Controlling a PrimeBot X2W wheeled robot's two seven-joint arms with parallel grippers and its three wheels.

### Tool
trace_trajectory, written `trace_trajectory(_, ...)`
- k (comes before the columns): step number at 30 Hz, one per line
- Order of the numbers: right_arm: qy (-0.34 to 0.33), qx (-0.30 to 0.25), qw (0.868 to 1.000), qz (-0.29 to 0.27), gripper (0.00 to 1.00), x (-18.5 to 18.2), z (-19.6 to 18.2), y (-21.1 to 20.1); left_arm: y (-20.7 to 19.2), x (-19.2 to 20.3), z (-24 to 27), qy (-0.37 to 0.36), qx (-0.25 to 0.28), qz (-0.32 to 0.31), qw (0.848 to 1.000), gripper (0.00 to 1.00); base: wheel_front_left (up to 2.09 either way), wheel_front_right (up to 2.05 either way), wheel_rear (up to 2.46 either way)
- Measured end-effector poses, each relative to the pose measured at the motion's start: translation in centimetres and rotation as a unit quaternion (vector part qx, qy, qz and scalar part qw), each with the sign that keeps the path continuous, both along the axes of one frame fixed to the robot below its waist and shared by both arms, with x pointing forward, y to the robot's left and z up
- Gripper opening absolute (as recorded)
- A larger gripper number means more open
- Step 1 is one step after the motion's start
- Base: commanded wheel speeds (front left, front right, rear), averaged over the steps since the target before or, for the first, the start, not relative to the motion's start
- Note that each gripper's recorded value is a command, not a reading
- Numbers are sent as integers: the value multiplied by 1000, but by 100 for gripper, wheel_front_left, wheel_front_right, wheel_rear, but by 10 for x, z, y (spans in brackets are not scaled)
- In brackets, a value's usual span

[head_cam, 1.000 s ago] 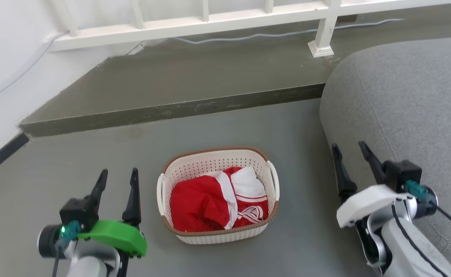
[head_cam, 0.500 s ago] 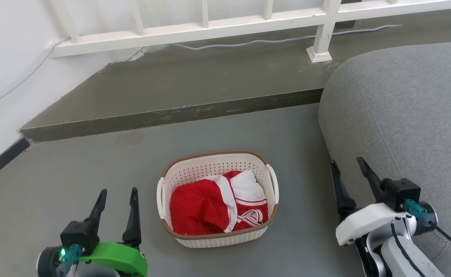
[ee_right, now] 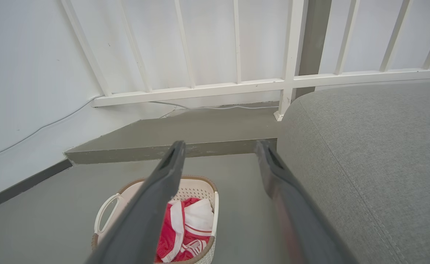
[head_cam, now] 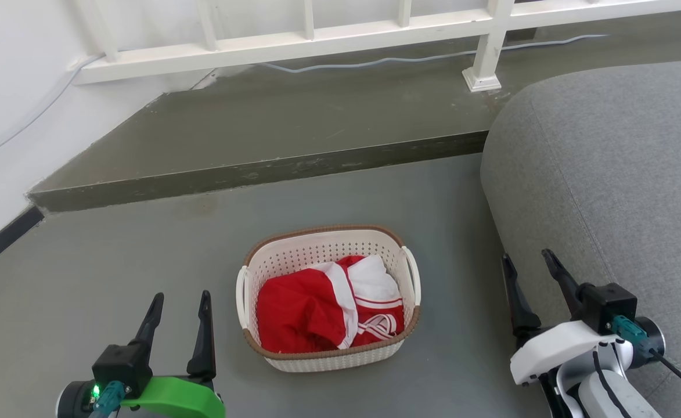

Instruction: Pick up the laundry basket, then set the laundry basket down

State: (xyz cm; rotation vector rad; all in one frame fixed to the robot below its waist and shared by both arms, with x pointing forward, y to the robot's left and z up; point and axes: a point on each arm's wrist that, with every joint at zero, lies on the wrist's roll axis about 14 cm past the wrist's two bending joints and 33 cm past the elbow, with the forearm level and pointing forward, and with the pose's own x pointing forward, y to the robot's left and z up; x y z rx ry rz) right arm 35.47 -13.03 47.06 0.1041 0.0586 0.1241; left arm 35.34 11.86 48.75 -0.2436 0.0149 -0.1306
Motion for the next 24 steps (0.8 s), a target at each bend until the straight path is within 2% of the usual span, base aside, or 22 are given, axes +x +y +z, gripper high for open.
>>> trace_trajectory(24,-1,1,1000,-4,100,-3,0,0,1,-4,8,-12,0,4,1000,100,0,0,0)
